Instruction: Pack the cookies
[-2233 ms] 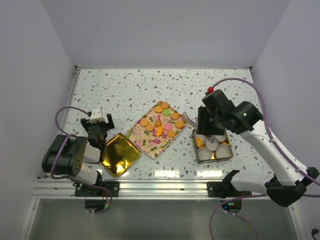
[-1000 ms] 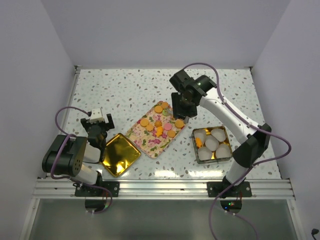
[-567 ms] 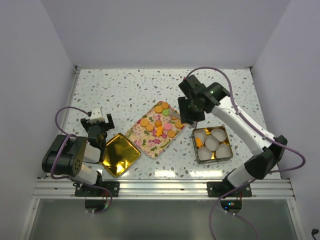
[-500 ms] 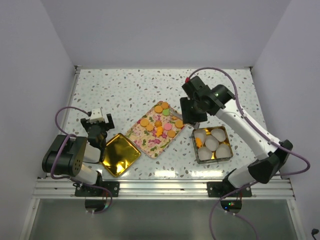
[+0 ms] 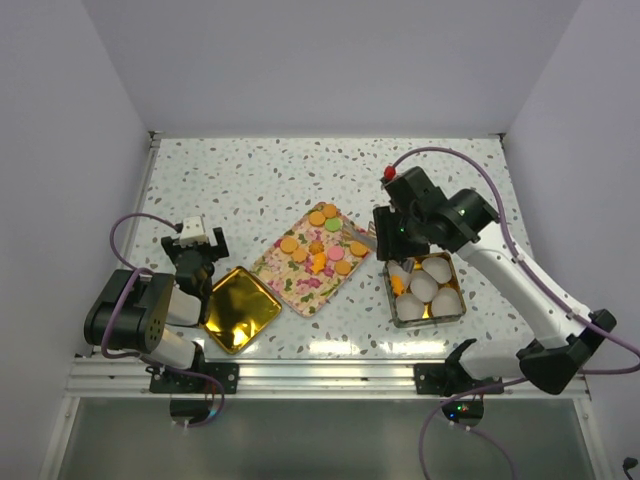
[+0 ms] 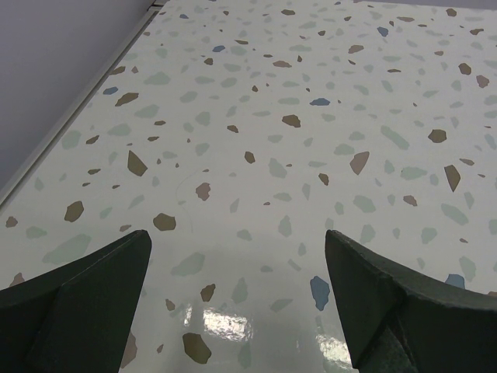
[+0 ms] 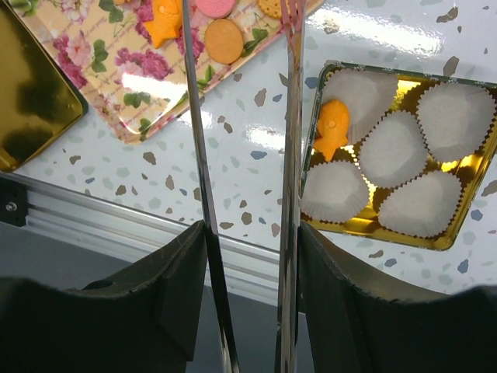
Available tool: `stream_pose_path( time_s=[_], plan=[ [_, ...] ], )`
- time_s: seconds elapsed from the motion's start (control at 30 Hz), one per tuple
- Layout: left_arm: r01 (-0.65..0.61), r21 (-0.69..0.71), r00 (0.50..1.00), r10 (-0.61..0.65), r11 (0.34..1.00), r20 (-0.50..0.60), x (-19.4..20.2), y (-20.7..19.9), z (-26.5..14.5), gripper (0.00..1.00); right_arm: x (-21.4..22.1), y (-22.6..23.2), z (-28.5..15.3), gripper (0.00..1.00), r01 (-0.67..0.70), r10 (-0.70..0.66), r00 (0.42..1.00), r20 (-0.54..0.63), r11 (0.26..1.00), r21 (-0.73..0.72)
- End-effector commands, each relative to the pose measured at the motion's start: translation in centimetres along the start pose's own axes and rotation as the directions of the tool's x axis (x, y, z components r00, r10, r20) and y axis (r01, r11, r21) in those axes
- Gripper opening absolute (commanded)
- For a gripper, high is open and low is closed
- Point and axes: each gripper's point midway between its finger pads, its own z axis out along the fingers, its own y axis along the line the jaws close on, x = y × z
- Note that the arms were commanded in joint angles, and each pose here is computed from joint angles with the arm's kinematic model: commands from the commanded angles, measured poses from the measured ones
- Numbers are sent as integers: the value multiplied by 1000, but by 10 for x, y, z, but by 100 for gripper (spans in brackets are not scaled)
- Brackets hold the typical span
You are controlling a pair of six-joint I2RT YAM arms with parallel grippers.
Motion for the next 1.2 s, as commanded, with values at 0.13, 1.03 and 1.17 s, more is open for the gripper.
stream_pose_path(
  time_s=[0.13,1.03,1.17],
  plan=[
    [40,-20,990,-37,999,137,-37,2,7,100,-4,1,-10,51,21,-19,999,47,999,-34],
    [40,-18,990,-37,999,137,-37,1,7,100,-50,8,88,51,33,4,988,-154,970,239],
    [40,-20,990,-37,999,137,-37,2,7,100,-49,9,96,51,17,26,986,-165,967,253]
  ],
)
